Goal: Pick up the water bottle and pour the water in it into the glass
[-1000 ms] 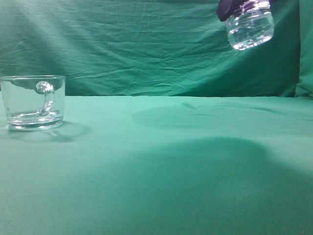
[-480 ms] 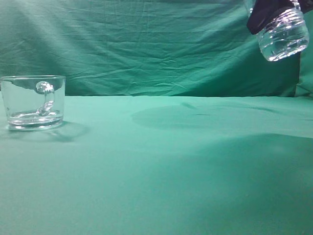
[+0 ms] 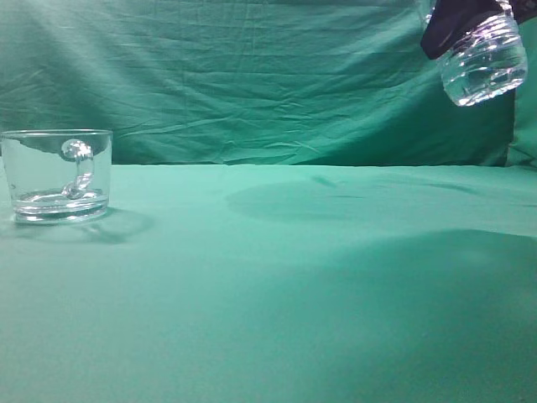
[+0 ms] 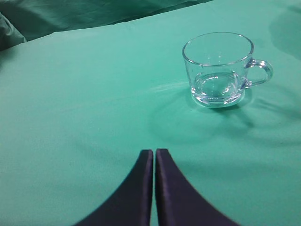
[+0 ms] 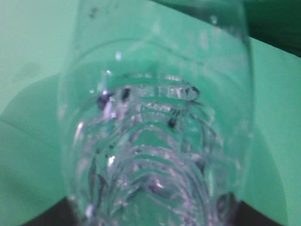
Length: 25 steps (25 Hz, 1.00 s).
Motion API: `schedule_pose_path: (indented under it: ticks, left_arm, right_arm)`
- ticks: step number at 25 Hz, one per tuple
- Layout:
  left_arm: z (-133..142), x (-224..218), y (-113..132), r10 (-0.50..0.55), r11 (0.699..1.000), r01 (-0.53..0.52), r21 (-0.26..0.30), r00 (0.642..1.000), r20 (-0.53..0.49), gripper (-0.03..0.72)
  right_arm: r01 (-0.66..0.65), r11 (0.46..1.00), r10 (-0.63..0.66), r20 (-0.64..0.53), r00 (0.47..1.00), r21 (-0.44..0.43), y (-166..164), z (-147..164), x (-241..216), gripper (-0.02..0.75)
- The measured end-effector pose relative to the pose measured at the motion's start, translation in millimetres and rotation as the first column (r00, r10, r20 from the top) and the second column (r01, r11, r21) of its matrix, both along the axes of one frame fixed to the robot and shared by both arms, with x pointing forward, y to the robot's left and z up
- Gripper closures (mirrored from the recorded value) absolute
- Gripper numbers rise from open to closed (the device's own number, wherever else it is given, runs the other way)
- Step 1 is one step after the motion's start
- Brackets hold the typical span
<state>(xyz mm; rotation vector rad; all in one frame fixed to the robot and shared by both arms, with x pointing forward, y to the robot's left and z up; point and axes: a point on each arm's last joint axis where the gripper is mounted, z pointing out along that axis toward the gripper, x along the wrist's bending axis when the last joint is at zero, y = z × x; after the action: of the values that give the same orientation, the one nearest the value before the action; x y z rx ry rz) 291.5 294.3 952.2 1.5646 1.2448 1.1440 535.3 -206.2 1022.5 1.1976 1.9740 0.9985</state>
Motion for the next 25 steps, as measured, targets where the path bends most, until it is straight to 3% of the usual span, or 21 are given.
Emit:
schedule_pose_path:
  ticks: [25]
  left_arm:
    - [0.0,0.0,0.0,0.000,1.000,0.000,0.000,1.000,0.000,0.688]
  right_arm:
    - [0.060,0.997,-0.059,-0.013,0.998,0.051,-2.0,0.7,0.7,0.430]
